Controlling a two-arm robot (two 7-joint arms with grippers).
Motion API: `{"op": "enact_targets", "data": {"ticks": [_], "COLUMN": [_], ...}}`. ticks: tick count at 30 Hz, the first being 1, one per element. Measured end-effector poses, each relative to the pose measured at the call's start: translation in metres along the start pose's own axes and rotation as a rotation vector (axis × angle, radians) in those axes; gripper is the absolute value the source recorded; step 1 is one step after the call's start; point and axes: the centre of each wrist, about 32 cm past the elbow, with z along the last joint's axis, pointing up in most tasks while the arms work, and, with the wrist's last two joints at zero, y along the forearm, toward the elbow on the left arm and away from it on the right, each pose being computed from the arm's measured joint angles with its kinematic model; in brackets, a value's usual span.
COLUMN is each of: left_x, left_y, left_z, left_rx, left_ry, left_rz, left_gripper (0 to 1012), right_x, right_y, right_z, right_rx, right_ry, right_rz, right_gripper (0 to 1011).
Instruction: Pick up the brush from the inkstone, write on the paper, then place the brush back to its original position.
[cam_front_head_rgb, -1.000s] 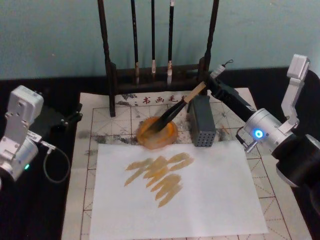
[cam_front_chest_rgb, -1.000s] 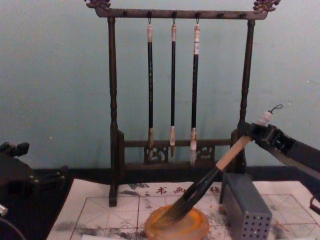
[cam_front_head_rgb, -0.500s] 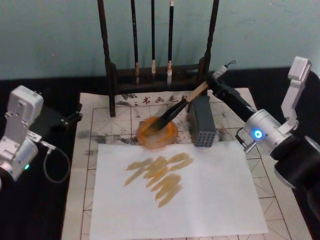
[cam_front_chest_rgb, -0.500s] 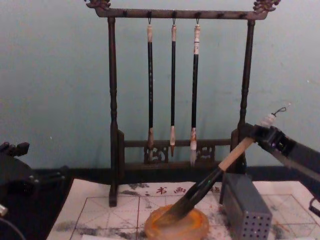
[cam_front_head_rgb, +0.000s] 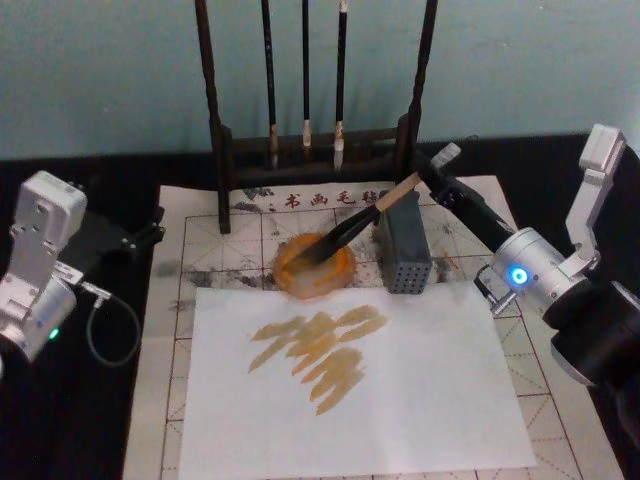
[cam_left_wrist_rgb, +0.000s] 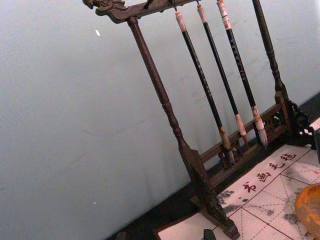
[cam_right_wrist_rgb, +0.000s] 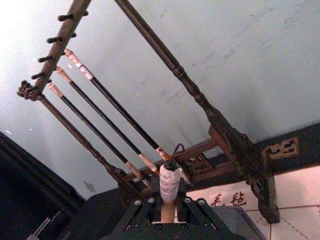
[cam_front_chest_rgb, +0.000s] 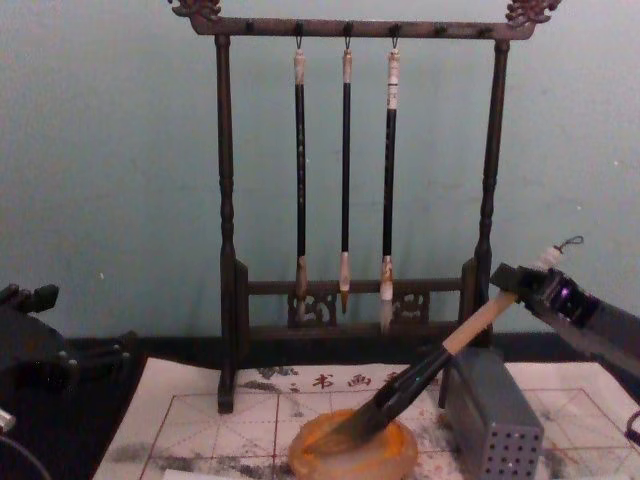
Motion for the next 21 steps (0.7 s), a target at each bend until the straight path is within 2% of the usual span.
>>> {"op": "enact_targets", "data": {"ticks": [21], "left_x": [0.0], "left_y": [0.0], "left_z": [0.0], "left_rx": [0.0], "left_ry": [0.0], "left_rz": [0.0], "left_gripper": [1001], "right_x": [-0.002], "right_y": [-0.012], "right_z": [0.0], "right_rx": [-0.018], "right_ry": [0.06], "right_rz": [-0.063], "right_gripper": [181]}}
